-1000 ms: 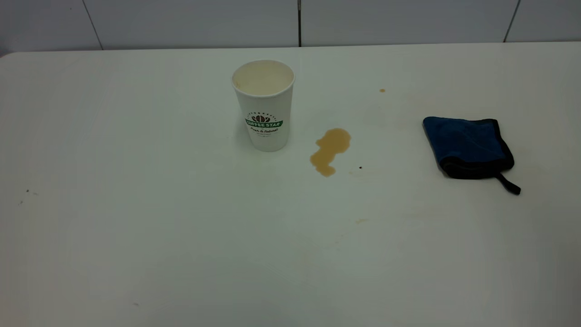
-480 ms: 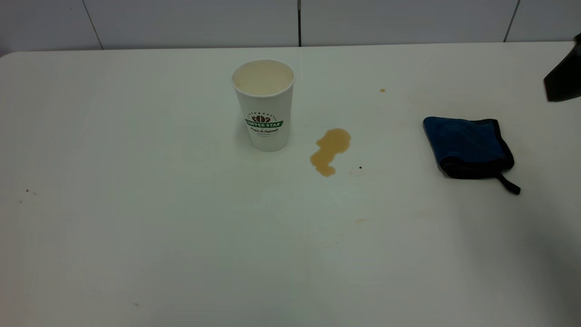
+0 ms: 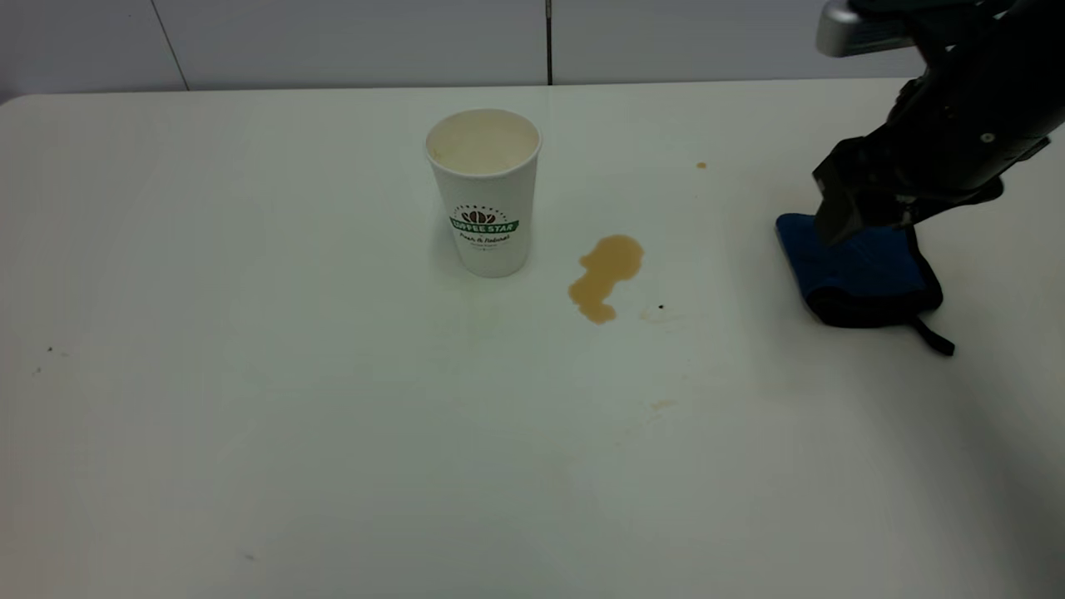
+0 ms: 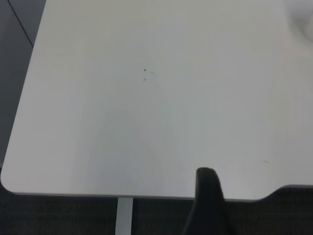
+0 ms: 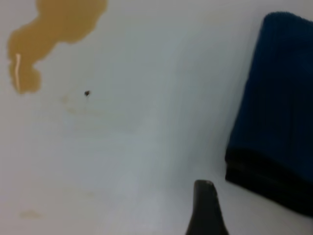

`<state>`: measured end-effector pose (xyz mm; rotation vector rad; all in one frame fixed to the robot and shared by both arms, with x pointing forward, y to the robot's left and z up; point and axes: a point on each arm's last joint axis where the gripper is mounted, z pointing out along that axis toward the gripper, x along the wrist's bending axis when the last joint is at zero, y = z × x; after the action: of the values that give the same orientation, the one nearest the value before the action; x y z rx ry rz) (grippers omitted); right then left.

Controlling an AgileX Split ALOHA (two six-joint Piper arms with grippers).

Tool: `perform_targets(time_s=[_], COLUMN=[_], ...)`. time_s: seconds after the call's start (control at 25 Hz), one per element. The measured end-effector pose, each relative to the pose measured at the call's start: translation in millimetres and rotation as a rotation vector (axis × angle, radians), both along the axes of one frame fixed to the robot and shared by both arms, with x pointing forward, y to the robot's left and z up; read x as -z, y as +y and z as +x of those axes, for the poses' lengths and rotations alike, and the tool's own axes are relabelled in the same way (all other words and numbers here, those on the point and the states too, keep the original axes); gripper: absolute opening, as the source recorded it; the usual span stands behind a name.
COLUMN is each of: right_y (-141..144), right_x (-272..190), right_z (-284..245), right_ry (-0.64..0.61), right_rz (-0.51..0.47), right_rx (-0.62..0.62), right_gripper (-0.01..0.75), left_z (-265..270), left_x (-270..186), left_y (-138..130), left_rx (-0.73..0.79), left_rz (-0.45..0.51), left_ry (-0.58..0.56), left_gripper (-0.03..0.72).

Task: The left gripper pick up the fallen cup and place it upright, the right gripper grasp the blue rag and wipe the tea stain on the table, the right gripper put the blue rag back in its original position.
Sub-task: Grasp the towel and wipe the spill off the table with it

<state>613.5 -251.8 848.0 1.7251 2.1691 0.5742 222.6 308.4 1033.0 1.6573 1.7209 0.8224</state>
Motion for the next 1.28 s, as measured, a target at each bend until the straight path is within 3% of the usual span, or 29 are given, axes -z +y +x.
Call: perform_targets(time_s=[0.32, 0.48, 0.76, 0.88, 1.0, 1.04, 1.28], right_y=[-19, -24, -34, -31, -19, -15, 35], right_x=[53, 69, 83, 84, 84, 83, 72], right_z=[50, 53, 54, 53, 53, 54, 73], right_ry=[-0.007, -0.019, -0.027, -0.016, -0.010, -0.015, -0.078], right_rz=[-0.042, -0.107, -0.143, -0.138, -0.132, -0.131, -0.110], right_rx=[0.005, -0.049, -0.039, -0.051, -0.085, -0.097, -0.209], right_gripper=[0.590, 0.590, 0.574, 0.426, 0.122, 0.080, 0.047], left_z=[0, 0, 0, 0, 0, 0, 0], left_x=[0, 0, 0, 0, 0, 0, 0], left_y=[0, 0, 0, 0, 0, 0, 0], left_rx=[0.000, 0.000, 0.000, 0.000, 0.000, 0.000, 0.000], left_rz=[0.000, 0.000, 0.000, 0.000, 0.000, 0.000, 0.000], left_ry=[0.000, 0.000, 0.000, 0.000, 0.000, 0.000, 0.000], left_gripper=[0.566, 0.566, 0.566, 0.566, 0.566, 0.566, 0.566])
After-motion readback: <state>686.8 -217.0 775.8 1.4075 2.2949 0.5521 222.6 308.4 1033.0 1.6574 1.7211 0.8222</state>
